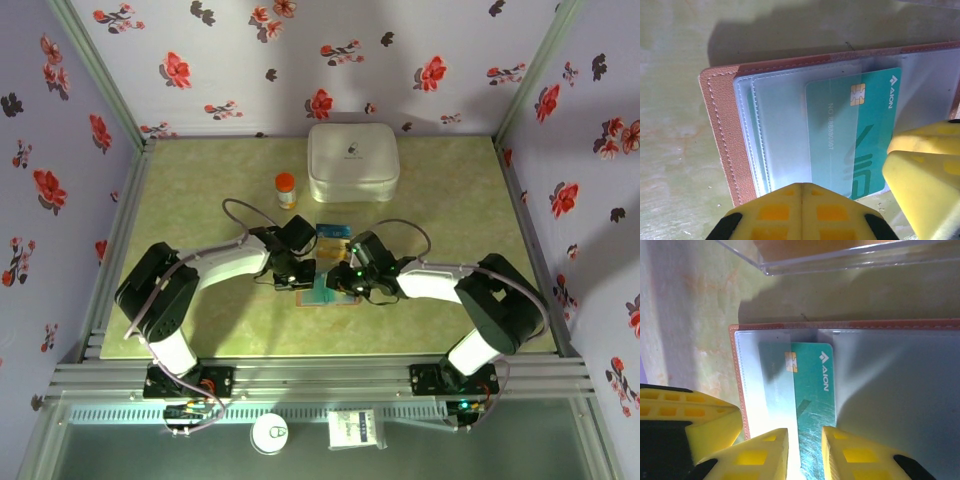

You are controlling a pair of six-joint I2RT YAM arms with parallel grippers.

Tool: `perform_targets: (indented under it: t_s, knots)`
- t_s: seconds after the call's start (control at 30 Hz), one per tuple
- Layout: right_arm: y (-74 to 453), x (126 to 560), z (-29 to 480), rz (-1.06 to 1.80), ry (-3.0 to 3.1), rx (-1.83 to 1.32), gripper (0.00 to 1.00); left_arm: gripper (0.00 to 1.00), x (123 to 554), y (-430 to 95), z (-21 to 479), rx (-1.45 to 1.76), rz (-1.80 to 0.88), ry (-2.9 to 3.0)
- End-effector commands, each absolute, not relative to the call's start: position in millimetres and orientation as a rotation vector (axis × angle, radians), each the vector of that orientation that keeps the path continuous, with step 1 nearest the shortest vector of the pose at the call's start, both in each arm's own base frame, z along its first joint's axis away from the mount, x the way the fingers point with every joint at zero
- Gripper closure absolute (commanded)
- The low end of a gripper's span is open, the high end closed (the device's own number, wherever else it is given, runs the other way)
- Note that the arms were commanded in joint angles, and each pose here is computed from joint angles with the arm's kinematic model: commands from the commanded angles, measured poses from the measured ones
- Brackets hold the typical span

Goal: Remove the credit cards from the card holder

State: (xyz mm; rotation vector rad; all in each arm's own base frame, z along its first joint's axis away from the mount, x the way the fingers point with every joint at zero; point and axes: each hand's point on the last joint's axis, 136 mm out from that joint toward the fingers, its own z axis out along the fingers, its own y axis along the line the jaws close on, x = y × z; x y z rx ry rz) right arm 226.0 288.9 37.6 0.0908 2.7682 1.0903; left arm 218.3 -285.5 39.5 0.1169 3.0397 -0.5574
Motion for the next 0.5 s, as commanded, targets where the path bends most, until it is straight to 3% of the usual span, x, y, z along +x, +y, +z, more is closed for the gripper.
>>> perform_targets:
  t_s: [0.0, 0.47]
  knots:
    - [283, 228, 38, 1.081, 2.768, 0.101, 0.76, 1.0, 214, -288, 32, 0.157, -0.543, 3.068]
    - [294, 228, 39, 1.098, 2.801, 0.041, 0.76, 1.0, 215, -278, 27, 0.161, -0.458, 3.072]
